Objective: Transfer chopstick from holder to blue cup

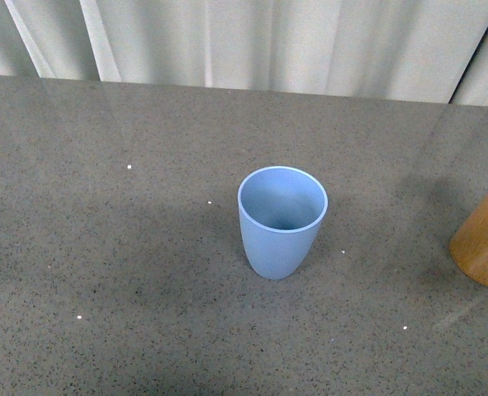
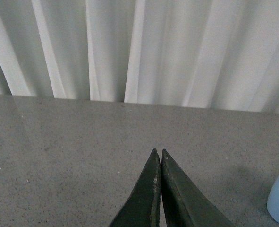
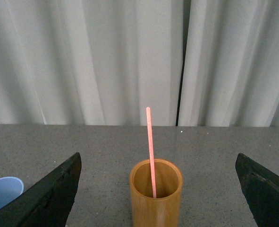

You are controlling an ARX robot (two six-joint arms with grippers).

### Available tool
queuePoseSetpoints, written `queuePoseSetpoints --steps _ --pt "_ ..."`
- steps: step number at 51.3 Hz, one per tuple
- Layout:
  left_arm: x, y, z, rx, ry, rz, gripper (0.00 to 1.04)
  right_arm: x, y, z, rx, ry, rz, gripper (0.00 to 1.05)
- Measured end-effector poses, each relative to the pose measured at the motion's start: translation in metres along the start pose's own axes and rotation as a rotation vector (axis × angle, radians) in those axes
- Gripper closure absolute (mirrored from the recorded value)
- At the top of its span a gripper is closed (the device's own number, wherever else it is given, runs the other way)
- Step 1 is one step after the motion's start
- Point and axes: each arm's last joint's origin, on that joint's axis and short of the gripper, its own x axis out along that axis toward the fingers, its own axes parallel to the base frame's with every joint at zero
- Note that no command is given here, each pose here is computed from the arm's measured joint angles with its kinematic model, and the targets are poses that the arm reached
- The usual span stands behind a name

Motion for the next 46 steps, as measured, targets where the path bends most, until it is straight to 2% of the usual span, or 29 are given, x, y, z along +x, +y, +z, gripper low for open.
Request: queuePoseSetpoints --steps 11,28,35,40,46 --pt "-0.003 0.0 0.002 0.0 -0.026 0.0 1.0 0.0 0.0 0.0 0.0 0.0 0.0 0.1" --pt "-0.003 0.0 0.002 0.0 -0.027 0.0 0.44 0.0 0.0 0.0 0.0 0.0 0.0 0.1" --pt "-0.003 0.0 0.002 0.0 -0.027 0.0 0.23 0.007 -0.004 -0.006 0.027 0.298 -0.067 0.1" --pt "-0.003 0.0 0.002 0.0 -0.027 0.0 0.07 0.021 -0.011 -0.009 0.039 0.353 -0.089 0.1" --pt "-0.003 0.0 0.002 0.0 -0.027 0.0 0.08 0.044 -0.021 -0.007 0.04 0.349 -0.091 0.1"
